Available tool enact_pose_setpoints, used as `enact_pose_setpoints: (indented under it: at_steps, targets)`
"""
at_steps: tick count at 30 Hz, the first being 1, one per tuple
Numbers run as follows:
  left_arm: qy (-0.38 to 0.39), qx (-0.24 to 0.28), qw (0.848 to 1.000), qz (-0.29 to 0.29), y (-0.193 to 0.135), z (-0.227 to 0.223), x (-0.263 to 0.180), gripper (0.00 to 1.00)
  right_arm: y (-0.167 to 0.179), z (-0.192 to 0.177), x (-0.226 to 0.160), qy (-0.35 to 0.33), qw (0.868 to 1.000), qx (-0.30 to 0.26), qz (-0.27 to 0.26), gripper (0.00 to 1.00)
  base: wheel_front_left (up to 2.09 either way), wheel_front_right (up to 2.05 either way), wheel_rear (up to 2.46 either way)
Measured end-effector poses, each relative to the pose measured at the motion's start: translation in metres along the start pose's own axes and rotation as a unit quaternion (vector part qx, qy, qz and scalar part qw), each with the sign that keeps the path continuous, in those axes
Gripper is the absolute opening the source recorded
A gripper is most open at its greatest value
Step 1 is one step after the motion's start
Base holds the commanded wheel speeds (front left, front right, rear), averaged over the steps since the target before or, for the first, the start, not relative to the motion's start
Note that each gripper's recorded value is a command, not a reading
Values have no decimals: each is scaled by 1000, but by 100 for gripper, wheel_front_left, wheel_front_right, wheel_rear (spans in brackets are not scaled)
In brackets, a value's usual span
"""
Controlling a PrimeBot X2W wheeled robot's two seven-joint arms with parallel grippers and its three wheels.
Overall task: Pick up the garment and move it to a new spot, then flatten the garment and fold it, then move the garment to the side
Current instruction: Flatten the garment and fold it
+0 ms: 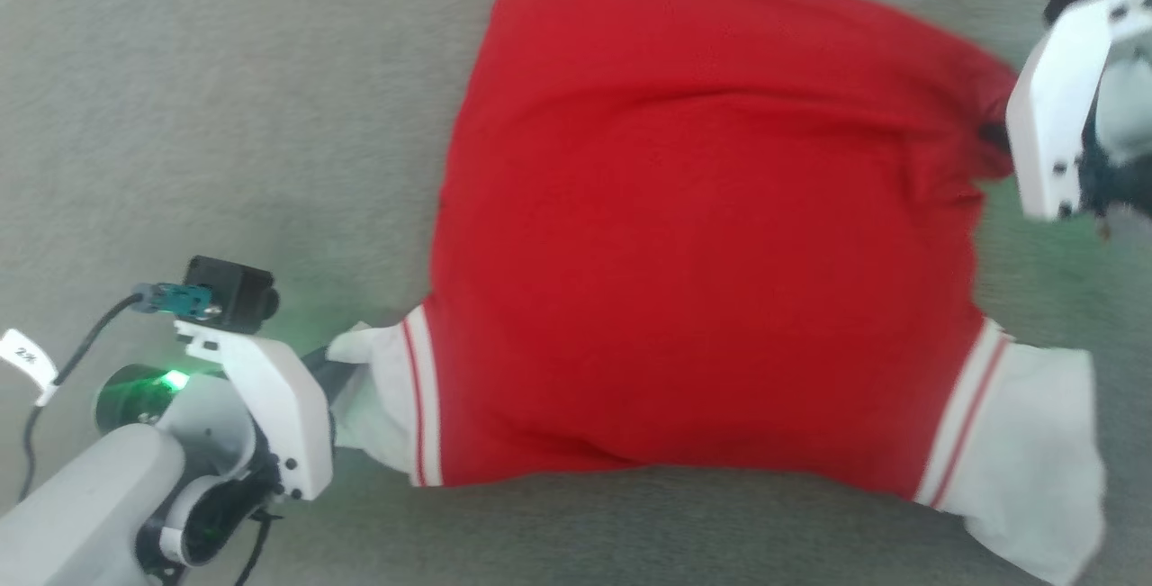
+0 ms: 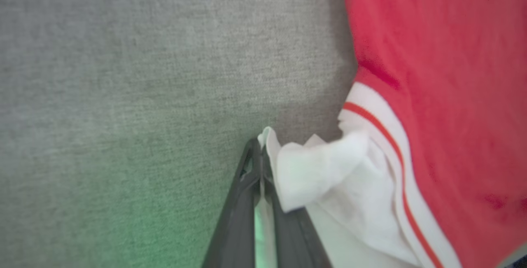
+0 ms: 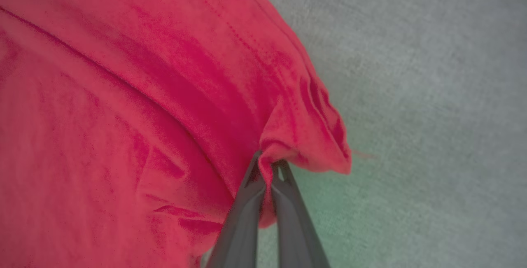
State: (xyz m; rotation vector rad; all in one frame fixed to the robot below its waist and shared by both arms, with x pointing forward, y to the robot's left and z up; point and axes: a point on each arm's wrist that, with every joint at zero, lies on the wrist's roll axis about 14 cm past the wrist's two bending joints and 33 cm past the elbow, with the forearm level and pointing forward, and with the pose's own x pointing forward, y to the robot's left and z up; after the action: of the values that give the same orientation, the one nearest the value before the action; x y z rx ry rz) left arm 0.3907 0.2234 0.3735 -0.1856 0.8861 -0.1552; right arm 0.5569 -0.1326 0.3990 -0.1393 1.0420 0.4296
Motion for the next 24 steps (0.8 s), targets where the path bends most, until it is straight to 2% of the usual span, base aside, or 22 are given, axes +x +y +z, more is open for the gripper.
enact_pose_setpoints:
  at_steps: [6, 11, 15, 19, 20, 21, 24]
  targets:
    - [-1, 23, 1000, -21, -15, 14, 10, 0, 7, -53, -40, 10, 1000, 5, 21, 0, 0, 0, 0]
    - [-3, 39, 999, -38, -28, 25, 18, 0, 17, -100, -66, 26, 999, 33, 34, 0, 0, 0, 0]
    - [-3, 44, 998, -45, -33, 28, 22, 0, 28, -139, -73, 45, 996, 66, 38, 0, 0, 0, 0]
    - [2, 42, 998, -47, -32, 26, 26, 0, 36, -163, -62, 36, 993, 105, 33, 0, 0, 0, 0]
    - [3, 42, 998, -47, -33, 26, 27, 0, 35, -166, -58, 32, 993, 112, 29, 11, 0, 0, 0]
    - [3, 42, 998, -48, -33, 26, 28, 0, 34, -167, -55, 26, 992, 118, 24, 100, 0, 0, 0]
    - [3, 41, 998, -49, -33, 26, 28, 0, 35, -170, -46, 17, 991, 128, 23, 100, 0, 0, 0]
